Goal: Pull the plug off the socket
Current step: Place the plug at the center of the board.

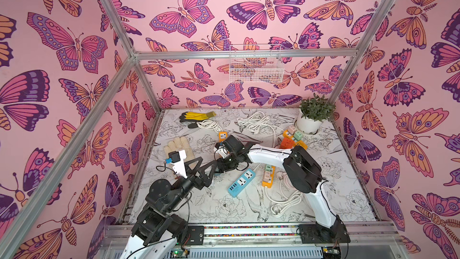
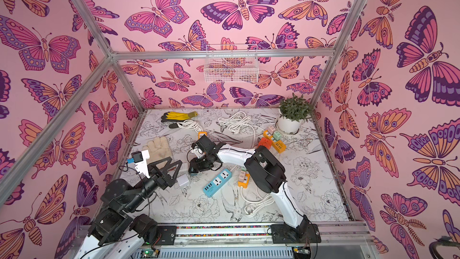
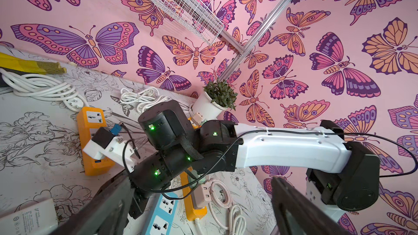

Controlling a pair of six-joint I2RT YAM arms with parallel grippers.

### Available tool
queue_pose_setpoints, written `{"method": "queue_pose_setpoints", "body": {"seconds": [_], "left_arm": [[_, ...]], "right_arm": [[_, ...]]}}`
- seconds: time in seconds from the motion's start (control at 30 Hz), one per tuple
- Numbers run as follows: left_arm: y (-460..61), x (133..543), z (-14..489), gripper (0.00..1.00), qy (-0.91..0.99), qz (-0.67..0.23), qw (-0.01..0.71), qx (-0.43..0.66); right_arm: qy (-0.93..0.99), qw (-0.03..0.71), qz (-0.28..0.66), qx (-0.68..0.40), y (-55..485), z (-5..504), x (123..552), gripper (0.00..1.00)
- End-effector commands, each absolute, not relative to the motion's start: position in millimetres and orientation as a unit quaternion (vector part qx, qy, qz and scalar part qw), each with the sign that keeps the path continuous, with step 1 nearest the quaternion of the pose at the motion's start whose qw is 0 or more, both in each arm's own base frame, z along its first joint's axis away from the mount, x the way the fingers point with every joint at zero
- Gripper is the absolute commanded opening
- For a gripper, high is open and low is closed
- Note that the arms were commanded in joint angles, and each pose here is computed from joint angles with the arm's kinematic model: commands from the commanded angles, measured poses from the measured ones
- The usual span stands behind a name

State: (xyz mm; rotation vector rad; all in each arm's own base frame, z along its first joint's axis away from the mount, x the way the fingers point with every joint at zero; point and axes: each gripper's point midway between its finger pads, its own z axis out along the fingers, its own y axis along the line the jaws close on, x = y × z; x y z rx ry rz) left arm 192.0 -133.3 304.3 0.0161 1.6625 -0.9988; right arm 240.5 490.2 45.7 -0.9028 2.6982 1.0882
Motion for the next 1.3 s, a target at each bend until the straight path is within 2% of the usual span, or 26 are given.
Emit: {"method": "queue_pose_setpoints", "body": {"seconds": [0.0,0.17,0.4,0.57,0.77,0.9,1.07,1.2,1.27], "left_arm": [[-132.5,192.0,305.1,0.99,0.707,-0.426,0.565,0.004],[-131.2,188.7,311.8,0.99,0.699,-0.431,0.570,0.004],[-134.0,183.2,326.4,1.00,0.684,-0.448,0.575,0.015],[-145.8,179.3,331.6,1.00,0.668,-0.486,0.562,0.031],[-175.1,186.7,309.5,1.00,0.678,-0.537,0.499,0.053],[-199.3,200.6,277.7,0.99,0.717,-0.543,0.434,0.048],[-240.7,204.3,229.2,0.98,0.768,-0.496,0.396,0.090],[-256.8,213.9,188.3,0.98,0.807,-0.457,0.364,0.085],[-257.7,219.7,173.9,0.98,0.820,-0.444,0.355,0.072]], "right_arm": [[0.888,0.033,0.339,-0.309,491.2,39.6,234.5,0.66],[0.886,0.072,0.318,-0.330,487.1,59.2,243.7,0.79],[0.870,0.181,0.280,-0.363,454.4,120.1,251.2,0.80],[0.844,0.315,0.277,-0.334,399.0,177.6,247.2,0.80],[0.829,0.438,0.260,-0.232,300.5,211.0,233.6,0.80],[0.832,0.452,0.284,-0.151,246.8,200.8,227.8,0.80],[0.851,0.404,0.335,-0.021,193.3,162.5,228.1,0.77],[0.865,0.365,0.343,0.016,183.9,145.4,227.9,0.75],[0.885,0.339,0.318,0.009,185.0,139.5,228.8,0.70]]}}
